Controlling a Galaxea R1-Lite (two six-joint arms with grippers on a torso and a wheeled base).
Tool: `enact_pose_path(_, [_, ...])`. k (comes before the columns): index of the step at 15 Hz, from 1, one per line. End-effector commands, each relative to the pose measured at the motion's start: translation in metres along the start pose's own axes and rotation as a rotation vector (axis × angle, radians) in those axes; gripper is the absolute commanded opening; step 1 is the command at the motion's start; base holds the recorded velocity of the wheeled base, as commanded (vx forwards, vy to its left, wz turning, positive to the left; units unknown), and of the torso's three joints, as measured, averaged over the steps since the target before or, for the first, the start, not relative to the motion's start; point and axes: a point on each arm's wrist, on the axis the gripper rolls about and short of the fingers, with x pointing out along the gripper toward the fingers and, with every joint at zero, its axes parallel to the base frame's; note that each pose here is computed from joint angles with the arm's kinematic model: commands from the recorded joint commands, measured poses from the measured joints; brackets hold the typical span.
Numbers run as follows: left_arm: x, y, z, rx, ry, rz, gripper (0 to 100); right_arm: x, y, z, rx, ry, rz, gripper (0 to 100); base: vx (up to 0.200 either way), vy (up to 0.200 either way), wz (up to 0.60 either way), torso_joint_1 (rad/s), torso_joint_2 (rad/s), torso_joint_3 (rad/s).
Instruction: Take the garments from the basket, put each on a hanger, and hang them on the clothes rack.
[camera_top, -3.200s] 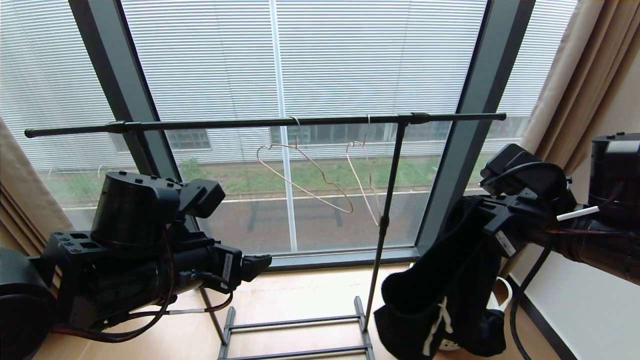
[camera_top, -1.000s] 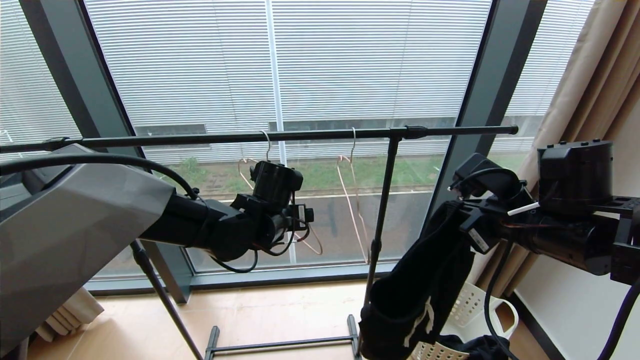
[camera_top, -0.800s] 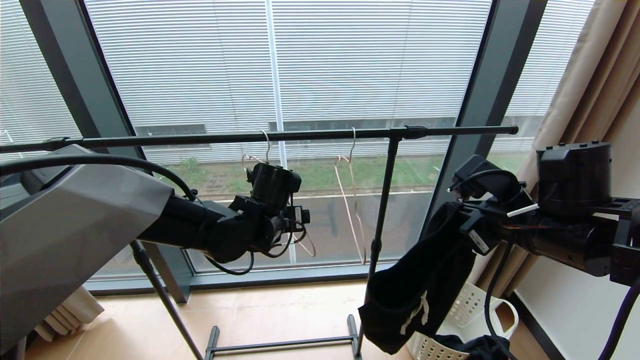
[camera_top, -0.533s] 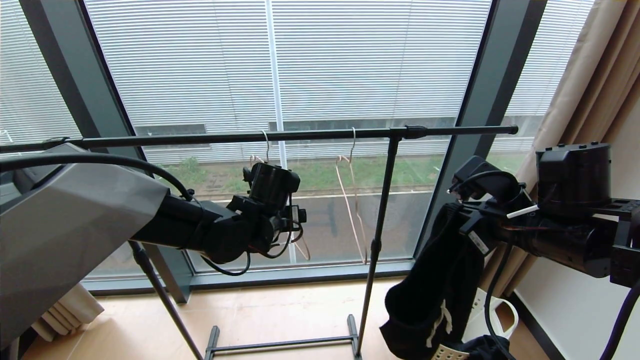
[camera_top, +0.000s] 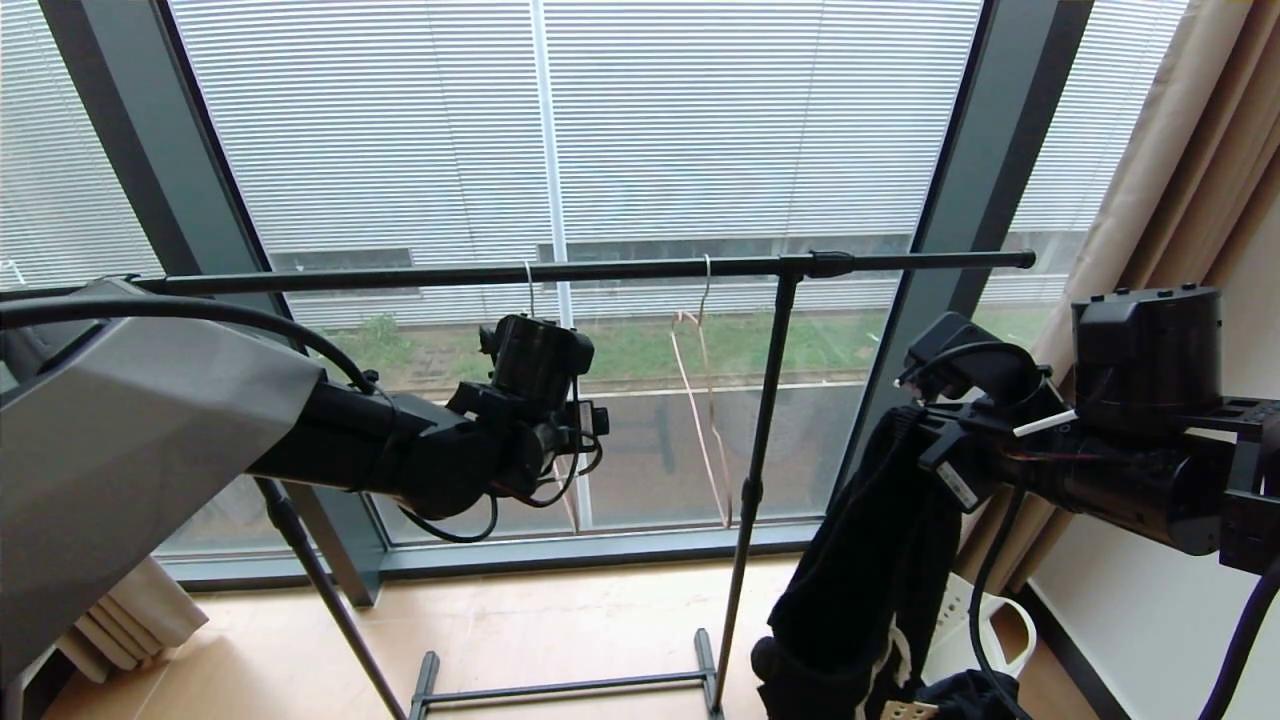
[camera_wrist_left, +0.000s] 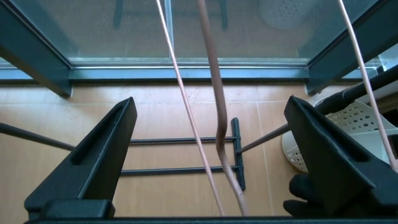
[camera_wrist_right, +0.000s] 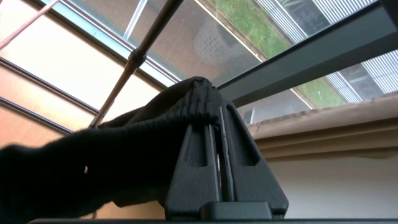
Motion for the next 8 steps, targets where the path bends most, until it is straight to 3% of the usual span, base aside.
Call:
enact_pose_path(1, [0.001,0.001,0.003,-0.007,-0.009,0.002,100,0.0,0.0,0.0,-0.001,0.001,0.001,0,0.0,0.0,0.0,0.0,0.0,0.0])
enact_pose_path(3, [0.007,0.006,0.002,0.023,-0.001,0.018,100,0.0,0.001,-0.001,-0.002,0.003,0.002,0,0.0,0.0,0.0,0.0,0.0,0.0])
enact_pose_path(8, [0.017,0.012,0.002,0.024,-0.004,0.064,100,0.0,0.001,-0.002,-0.003,0.005,0.005,0,0.0,0.0,0.0,0.0,0.0,0.0])
